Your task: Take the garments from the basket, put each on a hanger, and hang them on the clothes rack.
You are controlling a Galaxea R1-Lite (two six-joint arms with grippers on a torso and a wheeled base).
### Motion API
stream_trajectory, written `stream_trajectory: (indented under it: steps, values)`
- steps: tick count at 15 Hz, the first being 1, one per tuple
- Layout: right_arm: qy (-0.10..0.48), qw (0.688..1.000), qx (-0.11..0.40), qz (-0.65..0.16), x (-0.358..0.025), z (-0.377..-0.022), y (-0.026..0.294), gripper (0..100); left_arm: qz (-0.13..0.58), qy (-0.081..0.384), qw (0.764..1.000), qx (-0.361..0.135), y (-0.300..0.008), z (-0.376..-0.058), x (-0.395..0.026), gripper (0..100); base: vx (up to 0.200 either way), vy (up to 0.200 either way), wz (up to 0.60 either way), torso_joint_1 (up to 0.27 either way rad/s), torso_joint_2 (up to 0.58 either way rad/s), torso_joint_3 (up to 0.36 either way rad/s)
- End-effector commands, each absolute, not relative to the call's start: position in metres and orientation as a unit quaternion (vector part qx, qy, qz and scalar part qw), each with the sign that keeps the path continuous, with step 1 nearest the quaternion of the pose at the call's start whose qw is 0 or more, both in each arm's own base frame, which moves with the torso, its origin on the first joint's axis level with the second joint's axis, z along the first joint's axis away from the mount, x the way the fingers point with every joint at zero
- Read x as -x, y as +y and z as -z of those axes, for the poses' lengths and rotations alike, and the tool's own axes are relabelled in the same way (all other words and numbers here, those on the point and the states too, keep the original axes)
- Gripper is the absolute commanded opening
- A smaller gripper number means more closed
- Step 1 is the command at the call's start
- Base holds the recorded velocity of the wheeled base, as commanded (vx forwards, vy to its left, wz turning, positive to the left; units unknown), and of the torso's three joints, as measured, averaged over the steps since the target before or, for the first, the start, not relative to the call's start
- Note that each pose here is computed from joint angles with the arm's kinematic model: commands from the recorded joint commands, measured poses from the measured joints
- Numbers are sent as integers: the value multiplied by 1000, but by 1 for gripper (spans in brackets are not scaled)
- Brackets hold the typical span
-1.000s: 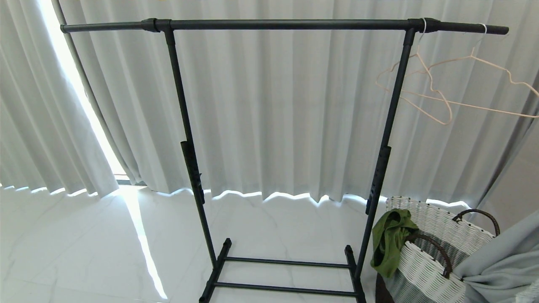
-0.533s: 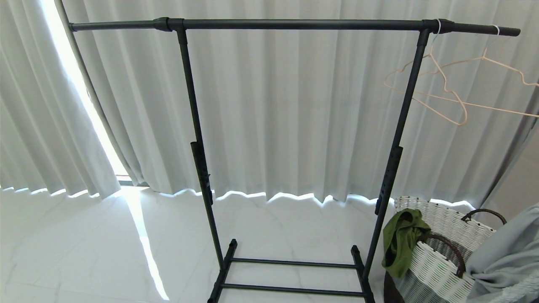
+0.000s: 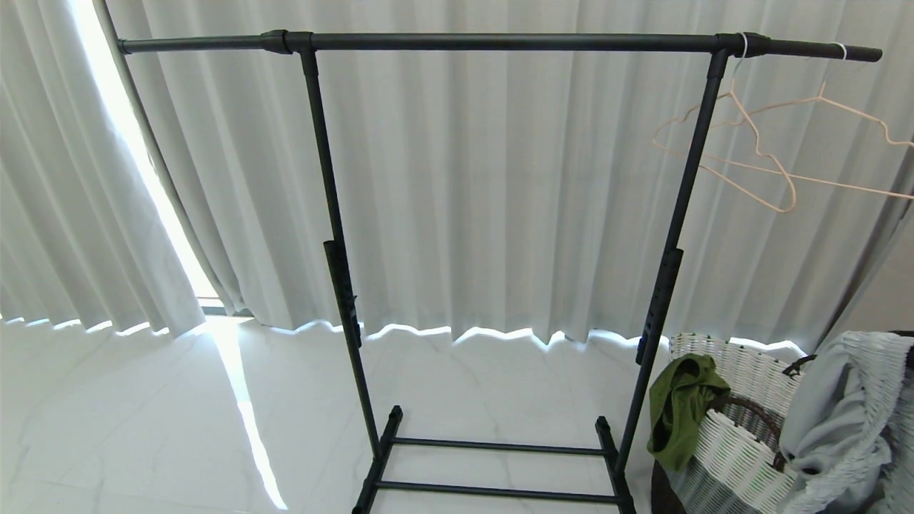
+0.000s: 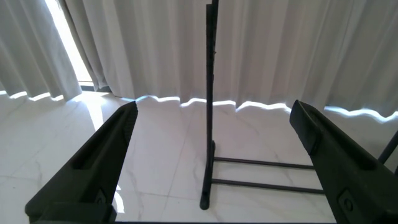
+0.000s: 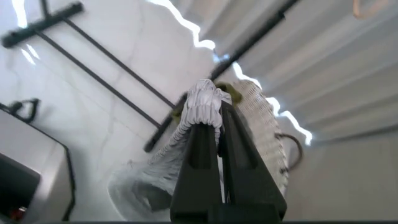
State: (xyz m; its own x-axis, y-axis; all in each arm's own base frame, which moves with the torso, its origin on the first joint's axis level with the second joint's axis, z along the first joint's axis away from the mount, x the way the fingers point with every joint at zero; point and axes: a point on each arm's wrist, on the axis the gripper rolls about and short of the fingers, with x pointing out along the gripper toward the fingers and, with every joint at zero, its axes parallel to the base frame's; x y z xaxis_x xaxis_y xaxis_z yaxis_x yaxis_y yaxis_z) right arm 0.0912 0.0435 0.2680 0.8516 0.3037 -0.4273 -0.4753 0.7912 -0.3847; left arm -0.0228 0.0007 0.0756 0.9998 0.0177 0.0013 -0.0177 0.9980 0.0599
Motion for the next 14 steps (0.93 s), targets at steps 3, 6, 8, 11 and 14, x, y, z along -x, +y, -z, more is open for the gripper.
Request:
stream_trajectory:
  steps: [3,6,8,11,14]
  values:
    - [168,919,237,-268,-104,-266,69,0,-9,-1,1000,-30,1,-76,23,100,0,0,0,0,0,0]
    - [142,911,200,-333,-107,-270,100,0,-9,0,1000,-30,1,-76,23,100,0,0,0,0,0,0]
    - [135,906,182,-358,-110,-272,116,0,-9,0,1000,-30,1,-76,23,100,0,0,0,0,0,0]
    - [122,904,158,-377,-122,-279,142,0,-9,0,999,-34,1,-76,23,100,0,0,0,0,0,0]
    - [124,901,146,-388,-129,-283,160,0,-9,0,1000,-29,1,-76,23,100,0,0,0,0,0,0]
